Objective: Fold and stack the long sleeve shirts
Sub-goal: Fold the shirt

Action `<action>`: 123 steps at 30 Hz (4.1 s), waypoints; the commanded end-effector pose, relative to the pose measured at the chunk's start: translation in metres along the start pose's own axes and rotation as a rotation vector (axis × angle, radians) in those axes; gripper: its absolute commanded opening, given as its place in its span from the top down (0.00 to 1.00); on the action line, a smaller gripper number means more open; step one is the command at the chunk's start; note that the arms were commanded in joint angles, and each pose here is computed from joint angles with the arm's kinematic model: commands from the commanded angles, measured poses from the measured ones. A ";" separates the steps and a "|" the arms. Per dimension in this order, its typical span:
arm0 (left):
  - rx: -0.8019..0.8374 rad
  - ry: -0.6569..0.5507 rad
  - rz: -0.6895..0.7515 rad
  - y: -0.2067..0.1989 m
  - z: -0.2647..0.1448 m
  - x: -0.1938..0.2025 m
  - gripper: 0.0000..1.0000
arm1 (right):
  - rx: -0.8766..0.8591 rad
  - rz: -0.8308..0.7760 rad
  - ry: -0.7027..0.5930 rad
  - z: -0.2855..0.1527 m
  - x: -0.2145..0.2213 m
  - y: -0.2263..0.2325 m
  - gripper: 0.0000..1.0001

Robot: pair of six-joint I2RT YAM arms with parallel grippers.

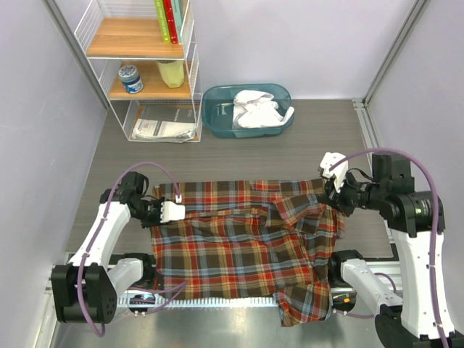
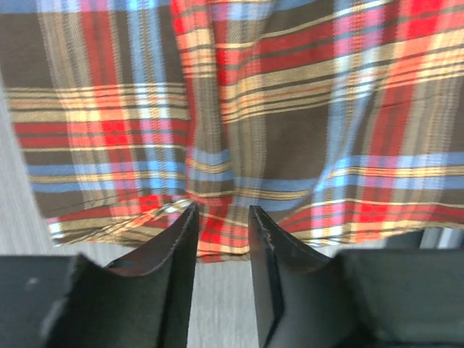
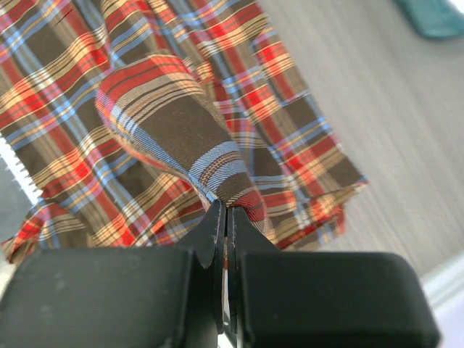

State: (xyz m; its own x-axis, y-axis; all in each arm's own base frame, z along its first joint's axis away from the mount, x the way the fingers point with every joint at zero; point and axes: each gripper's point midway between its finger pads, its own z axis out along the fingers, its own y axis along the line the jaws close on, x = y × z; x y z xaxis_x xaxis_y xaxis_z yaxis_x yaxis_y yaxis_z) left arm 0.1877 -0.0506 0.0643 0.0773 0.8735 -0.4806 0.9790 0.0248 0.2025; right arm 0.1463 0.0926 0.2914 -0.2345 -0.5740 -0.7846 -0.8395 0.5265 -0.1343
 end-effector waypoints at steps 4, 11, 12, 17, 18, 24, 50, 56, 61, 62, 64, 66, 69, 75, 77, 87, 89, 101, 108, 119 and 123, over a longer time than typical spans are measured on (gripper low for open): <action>-0.036 -0.158 -0.087 0.014 -0.032 -0.048 0.59 | -0.099 0.011 -0.037 0.036 -0.006 -0.015 0.96; -0.145 -0.380 -0.335 0.043 -0.076 -0.107 0.49 | -0.177 0.006 -0.007 0.102 -0.017 -0.024 0.96; -0.162 -0.397 -0.349 0.044 -0.080 -0.112 0.46 | -0.205 0.016 0.018 0.115 -0.013 -0.021 0.96; -0.377 -0.457 -0.361 0.062 -0.115 -0.127 0.34 | -0.273 0.078 0.035 0.166 -0.016 -0.006 0.96; -0.402 -0.467 -0.366 0.065 -0.121 -0.129 0.24 | -0.280 0.088 0.042 0.182 -0.015 -0.008 0.97; -0.362 -0.509 -0.434 0.058 -0.132 -0.143 0.00 | -0.353 0.182 0.024 0.217 -0.029 -0.001 0.98; -0.785 -0.435 0.205 0.030 0.011 -0.296 0.00 | -0.717 0.795 0.031 0.220 -0.045 0.038 0.99; -0.847 -0.419 0.146 0.040 0.029 -0.301 0.00 | -0.742 0.856 0.016 0.218 -0.044 0.035 0.99; -0.863 -0.389 0.078 0.057 0.031 -0.288 0.04 | -0.750 0.886 0.017 0.212 -0.043 0.037 0.99; -0.864 -0.384 0.067 0.059 0.030 -0.286 0.06 | -0.750 0.883 0.010 0.211 -0.044 0.037 0.99; -0.863 -0.380 0.029 0.069 0.023 -0.281 0.20 | -0.757 0.900 0.018 0.210 -0.040 0.040 0.99; -0.829 -0.365 0.016 0.070 0.023 -0.276 0.42 | -0.762 0.903 0.020 0.209 -0.038 0.042 0.99; -0.805 -0.359 -0.002 0.074 0.016 -0.270 0.72 | -0.763 0.908 0.016 0.207 -0.039 0.043 0.99; -0.653 -0.350 0.040 0.055 0.010 -0.270 1.00 | -0.774 0.876 -0.034 0.198 -0.054 0.037 0.79; -0.556 -0.382 0.104 0.040 -0.002 -0.278 1.00 | -0.773 0.833 -0.057 0.189 -0.056 0.030 0.54; -0.047 -0.466 0.228 -0.046 -0.059 -0.300 1.00 | -0.328 0.669 0.101 0.146 0.031 -0.072 0.39; -0.001 -0.461 0.245 -0.053 -0.063 -0.300 1.00 | -0.267 0.697 0.147 0.147 0.056 -0.088 0.40; 0.259 -0.572 0.483 -0.101 -0.115 -0.312 1.00 | -0.075 0.774 0.340 0.152 0.143 -0.147 0.57; 0.290 -0.566 0.498 -0.110 -0.120 -0.301 1.00 | -0.029 0.784 0.366 0.165 0.160 -0.159 0.57; 0.178 -0.569 0.238 -0.083 -0.101 -0.323 1.00 | -0.009 0.796 0.496 0.178 0.211 -0.149 0.62; -0.015 -0.491 -0.064 -0.026 -0.073 -0.310 1.00 | -0.017 0.753 0.456 0.167 0.191 -0.151 0.60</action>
State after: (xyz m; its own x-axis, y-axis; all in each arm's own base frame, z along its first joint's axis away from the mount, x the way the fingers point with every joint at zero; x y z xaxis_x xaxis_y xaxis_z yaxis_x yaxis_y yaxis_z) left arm 0.0643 -0.2743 0.2730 0.3583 0.4959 -0.7910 0.9268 -0.2908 0.2375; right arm 0.3005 0.0107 0.0378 -0.9360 -0.2324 -0.2644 -0.3227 0.8667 0.3805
